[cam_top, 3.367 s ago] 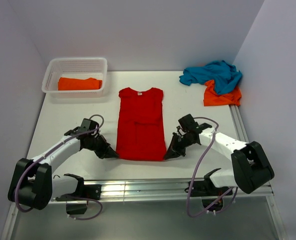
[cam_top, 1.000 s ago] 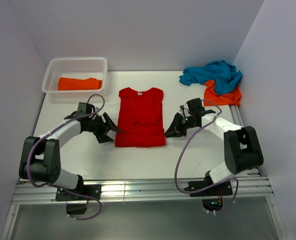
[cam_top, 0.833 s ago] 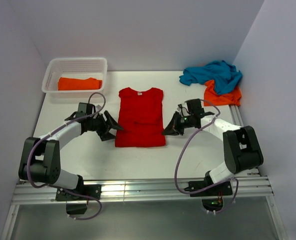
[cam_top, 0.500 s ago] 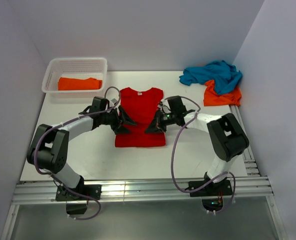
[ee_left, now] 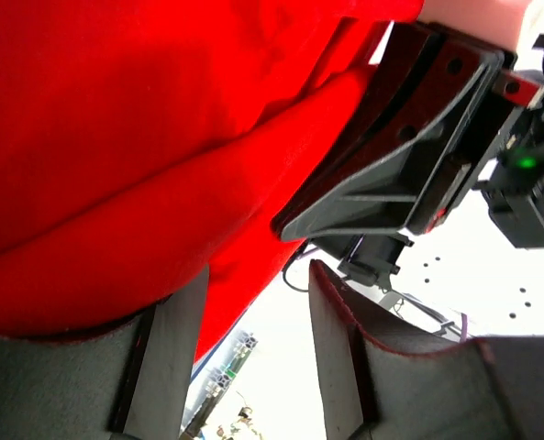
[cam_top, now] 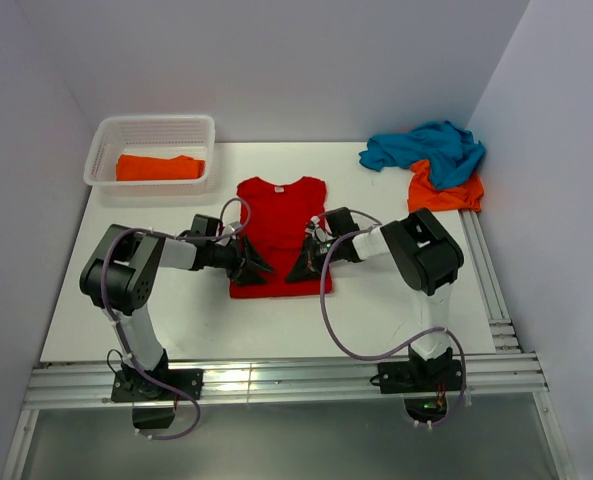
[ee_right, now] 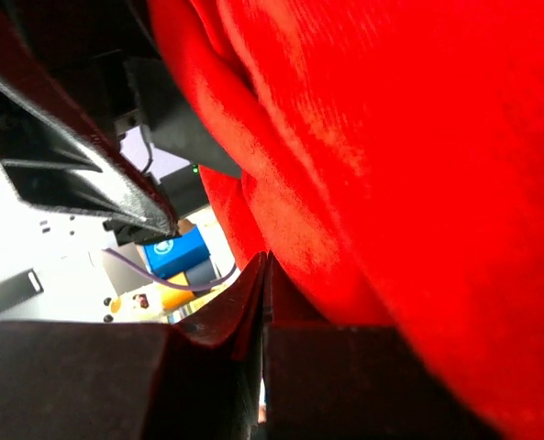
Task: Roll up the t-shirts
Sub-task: Roll the tshirt
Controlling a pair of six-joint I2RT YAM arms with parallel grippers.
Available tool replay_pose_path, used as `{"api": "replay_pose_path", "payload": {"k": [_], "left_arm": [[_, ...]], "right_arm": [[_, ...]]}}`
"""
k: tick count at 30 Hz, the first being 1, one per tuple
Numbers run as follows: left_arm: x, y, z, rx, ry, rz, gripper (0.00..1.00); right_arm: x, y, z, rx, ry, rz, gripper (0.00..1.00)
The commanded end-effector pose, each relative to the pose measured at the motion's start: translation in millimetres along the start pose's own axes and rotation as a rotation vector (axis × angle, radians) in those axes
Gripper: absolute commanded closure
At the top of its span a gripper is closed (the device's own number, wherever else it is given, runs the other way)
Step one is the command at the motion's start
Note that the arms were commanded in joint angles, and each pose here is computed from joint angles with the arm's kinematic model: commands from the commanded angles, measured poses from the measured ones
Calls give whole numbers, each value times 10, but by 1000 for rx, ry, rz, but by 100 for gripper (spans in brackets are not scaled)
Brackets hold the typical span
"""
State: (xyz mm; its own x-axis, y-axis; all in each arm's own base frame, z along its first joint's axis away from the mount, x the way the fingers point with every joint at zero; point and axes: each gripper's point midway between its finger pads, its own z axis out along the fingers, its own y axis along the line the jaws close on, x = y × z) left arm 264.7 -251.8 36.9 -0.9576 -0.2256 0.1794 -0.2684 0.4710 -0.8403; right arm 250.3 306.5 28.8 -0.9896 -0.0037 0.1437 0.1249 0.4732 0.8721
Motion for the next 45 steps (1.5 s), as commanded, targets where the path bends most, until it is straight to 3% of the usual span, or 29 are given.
{"api": "replay_pose_path", "payload": {"k": [1,4,10,16,21,31,37,45], "left_arm": [[-76,206,15,-44,-32,40,46],[-120,159,-15,-73,-35,59,45],[-163,-91,-169,-80,-66,117,45],[-149,-541,-387,-24,-120,179,41],[-61,-652,-448,-15,-120,202,39],[325,-413,-218,-2,-35,170,39],[477,26,-112,-44,30,134,39],[345,288,-311,-41,-26,59,40]], "right_arm": [[-47,-362,-55,36,-15,125,100],[-120,-344,-152,43,-36,108,100],[-252,149,-434,9,-86,-11,100],[-130,562,-661,-23,-114,-108,97],[94,596,-624,5,-75,-127,96],[387,219,-290,53,-2,-77,96],[438,-232,-212,131,33,-6,98],[281,-513,-376,160,-8,46,99]]}}
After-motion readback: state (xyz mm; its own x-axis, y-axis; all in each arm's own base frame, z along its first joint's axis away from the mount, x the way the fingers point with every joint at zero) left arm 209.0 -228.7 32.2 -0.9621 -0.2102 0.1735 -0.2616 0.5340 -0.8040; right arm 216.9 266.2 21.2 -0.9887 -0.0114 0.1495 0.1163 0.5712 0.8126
